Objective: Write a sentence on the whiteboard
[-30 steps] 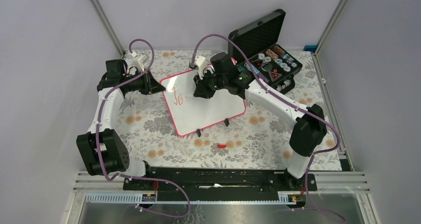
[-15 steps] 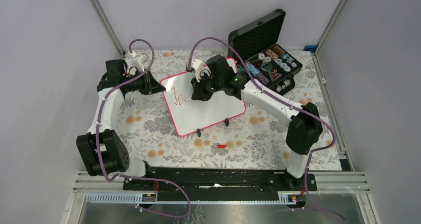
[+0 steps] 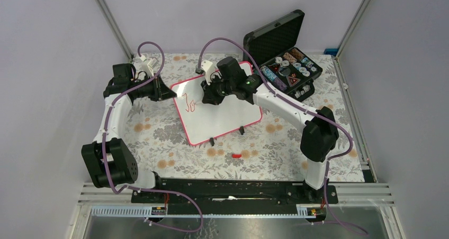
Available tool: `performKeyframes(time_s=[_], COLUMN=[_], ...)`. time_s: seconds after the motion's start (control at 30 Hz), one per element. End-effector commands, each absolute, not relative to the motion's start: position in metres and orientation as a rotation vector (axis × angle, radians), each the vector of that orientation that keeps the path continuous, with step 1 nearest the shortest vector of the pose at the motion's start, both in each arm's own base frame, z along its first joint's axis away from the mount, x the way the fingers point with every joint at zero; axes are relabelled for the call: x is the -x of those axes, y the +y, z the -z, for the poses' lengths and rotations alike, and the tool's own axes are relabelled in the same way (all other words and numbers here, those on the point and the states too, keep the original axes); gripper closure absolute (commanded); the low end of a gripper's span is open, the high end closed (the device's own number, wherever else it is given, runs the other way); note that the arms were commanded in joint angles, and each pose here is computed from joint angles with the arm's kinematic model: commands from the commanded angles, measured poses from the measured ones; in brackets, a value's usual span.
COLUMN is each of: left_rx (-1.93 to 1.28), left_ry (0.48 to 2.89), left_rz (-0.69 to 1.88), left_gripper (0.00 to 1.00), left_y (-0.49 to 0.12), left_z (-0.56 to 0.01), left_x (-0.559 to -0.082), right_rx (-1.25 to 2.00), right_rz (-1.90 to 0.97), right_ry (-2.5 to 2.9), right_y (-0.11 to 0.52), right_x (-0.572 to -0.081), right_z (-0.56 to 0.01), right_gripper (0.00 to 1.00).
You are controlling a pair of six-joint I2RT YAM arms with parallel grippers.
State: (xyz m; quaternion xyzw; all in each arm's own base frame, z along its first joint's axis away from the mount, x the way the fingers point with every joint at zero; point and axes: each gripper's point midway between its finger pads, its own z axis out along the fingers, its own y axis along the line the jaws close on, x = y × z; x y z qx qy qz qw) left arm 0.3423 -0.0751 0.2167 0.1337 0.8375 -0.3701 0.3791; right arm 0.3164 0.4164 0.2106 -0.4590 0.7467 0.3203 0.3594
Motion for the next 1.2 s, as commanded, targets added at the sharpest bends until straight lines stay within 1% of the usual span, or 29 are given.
performKeyframes(time_s=[0.0, 0.43, 1.17], left_rx=[-0.424, -0.423, -0.419], left_ry=[2.075, 2.076, 2.08], left_rz=[0.829, 0.829, 0.827], left_gripper=[1.0, 1.0, 1.0], left_y=[-0.07, -0.07, -0.069], left_z=[-0.225, -0.225, -0.224], left_x=[-0.351, -0.352, -0.352], right_rx=[1.16, 1.116, 1.139], right_rz=[-0.788, -0.727, -0.705], right_ry=[1.856, 1.865, 1.92], right_y=[0.426, 0.418, 0.398], right_x=[-0.329, -0.342, -0.333], right_z=[-0.229, -0.232, -0.209], right_gripper=[1.0, 1.0, 1.0])
